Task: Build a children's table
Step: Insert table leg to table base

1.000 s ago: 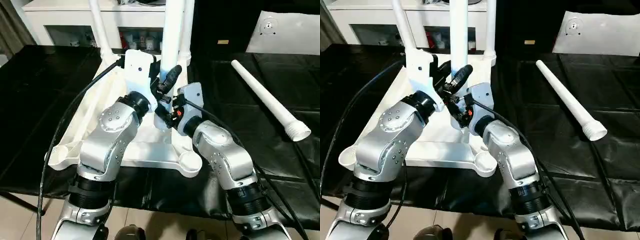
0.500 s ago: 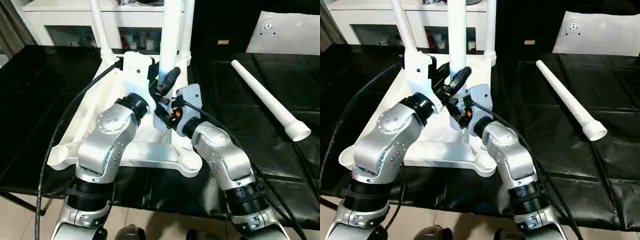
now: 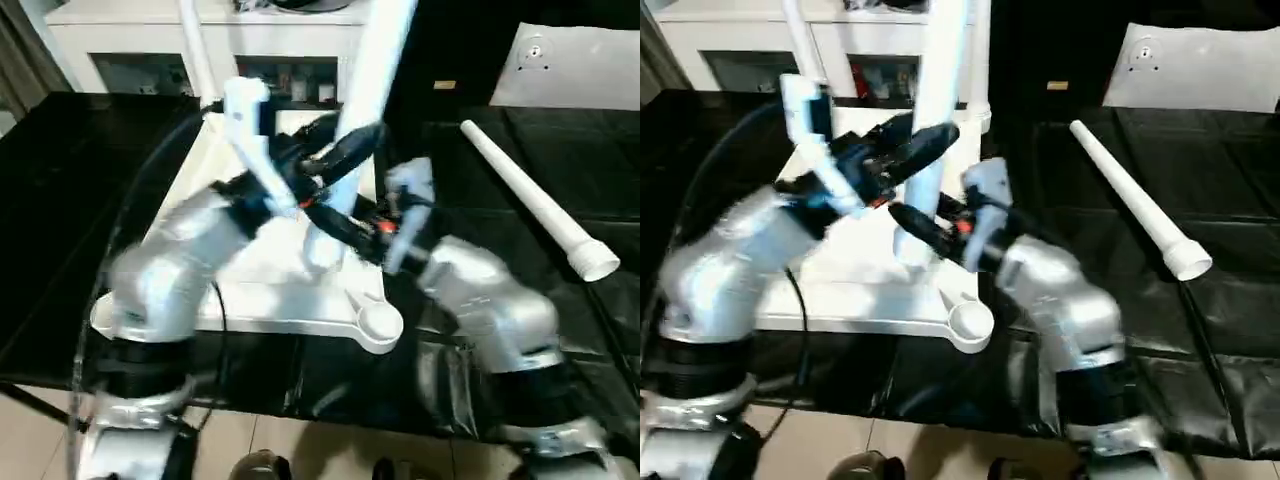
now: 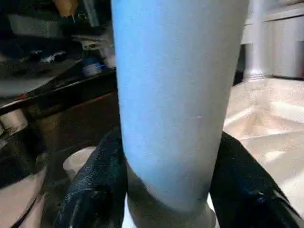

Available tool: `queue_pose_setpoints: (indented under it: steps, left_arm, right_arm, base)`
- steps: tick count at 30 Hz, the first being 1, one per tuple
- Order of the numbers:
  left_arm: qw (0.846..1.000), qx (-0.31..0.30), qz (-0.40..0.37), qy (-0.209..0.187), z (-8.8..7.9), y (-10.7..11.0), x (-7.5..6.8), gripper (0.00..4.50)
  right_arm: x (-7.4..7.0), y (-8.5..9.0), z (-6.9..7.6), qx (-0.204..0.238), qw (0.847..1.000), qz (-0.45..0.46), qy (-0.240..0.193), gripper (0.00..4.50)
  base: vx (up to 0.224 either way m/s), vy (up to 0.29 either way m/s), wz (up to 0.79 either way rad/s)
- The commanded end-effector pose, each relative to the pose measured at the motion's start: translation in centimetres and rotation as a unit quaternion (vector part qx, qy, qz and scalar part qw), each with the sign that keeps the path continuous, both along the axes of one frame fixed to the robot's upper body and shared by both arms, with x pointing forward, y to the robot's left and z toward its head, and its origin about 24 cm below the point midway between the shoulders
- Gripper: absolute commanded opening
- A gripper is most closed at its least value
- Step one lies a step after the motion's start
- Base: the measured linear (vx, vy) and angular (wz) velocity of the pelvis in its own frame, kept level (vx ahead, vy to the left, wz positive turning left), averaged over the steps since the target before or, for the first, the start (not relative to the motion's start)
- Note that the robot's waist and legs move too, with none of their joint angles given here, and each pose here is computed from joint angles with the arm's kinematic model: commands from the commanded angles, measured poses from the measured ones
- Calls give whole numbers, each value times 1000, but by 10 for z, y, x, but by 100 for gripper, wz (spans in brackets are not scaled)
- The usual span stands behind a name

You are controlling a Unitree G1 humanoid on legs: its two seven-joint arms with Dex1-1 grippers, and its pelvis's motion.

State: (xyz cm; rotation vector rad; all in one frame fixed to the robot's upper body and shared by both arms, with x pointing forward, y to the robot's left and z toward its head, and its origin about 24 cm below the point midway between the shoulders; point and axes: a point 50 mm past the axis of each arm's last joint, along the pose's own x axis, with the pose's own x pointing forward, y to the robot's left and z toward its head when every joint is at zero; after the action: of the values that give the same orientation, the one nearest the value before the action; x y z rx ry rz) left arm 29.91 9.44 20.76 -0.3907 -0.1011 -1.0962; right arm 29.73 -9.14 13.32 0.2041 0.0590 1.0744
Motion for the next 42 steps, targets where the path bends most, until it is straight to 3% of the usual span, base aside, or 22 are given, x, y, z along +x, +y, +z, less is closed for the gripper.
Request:
queue_pose_setpoints:
  steps: [1,4,10,14,15,26,42]
  left_arm:
    - [998,-21,-52,4,8,1,-2,295]
    - [997,-28,-69,5,12,2,-1,295]
    - [993,33,-113,4,4,-1,-4,295]
    - [992,23,-126,11,5,-1,-5,295]
    - [992,13,-124,10,6,0,-4,268]
    - [992,0,-129,5,8,3,-2,190]
    - [994,-21,-107,24,6,7,2,184]
  right_arm:
    - [-9,-3,8,11,998,56,-6,190]
    - [-14,-8,8,2,996,88,-1,190]
    - [-20,-16,9,-14,992,128,14,190]
    - [-20,-19,11,-17,990,137,15,190]
    - [-21,-19,12,-18,990,141,15,190]
    - [-22,-19,10,-27,988,149,18,190]
    - [-20,-19,13,-22,991,130,12,190]
  base:
    - [0,0,0]
    - [0,0,0]
    - [0,0,0]
    - [0,0,0]
    - [0,0,0]
    - [0,0,0]
    - [0,0,0]
